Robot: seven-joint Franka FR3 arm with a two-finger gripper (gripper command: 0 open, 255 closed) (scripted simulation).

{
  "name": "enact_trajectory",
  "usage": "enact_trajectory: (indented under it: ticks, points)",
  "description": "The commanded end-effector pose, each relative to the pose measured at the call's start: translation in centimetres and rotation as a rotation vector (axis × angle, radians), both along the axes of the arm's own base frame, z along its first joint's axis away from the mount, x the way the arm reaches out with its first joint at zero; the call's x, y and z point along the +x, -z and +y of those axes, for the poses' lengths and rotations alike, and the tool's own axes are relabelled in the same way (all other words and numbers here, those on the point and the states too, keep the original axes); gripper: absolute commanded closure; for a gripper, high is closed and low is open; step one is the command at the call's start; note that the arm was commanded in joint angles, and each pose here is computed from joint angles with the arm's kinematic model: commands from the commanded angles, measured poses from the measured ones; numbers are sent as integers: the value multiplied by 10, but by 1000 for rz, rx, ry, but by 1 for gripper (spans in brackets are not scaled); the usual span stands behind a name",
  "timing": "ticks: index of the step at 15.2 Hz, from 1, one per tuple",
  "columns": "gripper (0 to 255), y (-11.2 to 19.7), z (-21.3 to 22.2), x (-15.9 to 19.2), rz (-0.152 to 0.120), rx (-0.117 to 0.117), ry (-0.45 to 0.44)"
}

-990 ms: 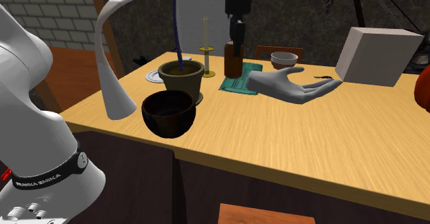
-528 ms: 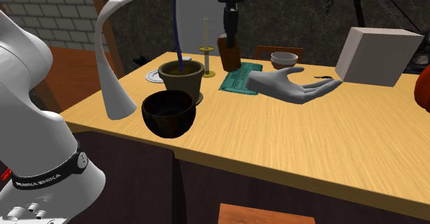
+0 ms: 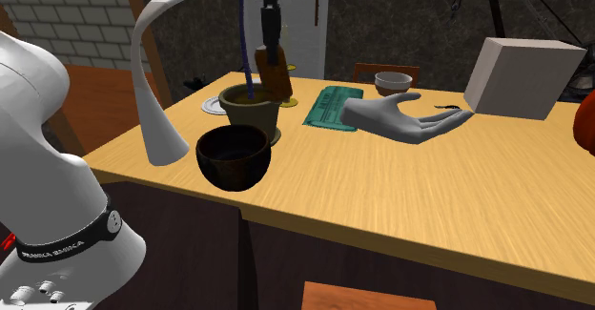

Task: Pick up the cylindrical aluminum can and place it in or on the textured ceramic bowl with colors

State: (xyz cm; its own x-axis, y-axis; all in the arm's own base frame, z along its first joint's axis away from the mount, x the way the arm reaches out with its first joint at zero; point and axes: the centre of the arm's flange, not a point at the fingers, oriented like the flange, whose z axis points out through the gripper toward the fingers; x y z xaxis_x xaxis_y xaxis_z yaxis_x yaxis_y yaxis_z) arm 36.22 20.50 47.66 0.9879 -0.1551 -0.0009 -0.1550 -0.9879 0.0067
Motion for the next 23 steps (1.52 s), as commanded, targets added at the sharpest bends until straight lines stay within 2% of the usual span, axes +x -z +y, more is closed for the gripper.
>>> enact_trajectory:
  ticks: [1, 8, 23]
  points:
    - [255, -4, -8, -24, 0, 1, 0]
    - [255, -15, -30, -105, 0, 1, 0]
    - [255, 64, -30, -105, 0, 1, 0]
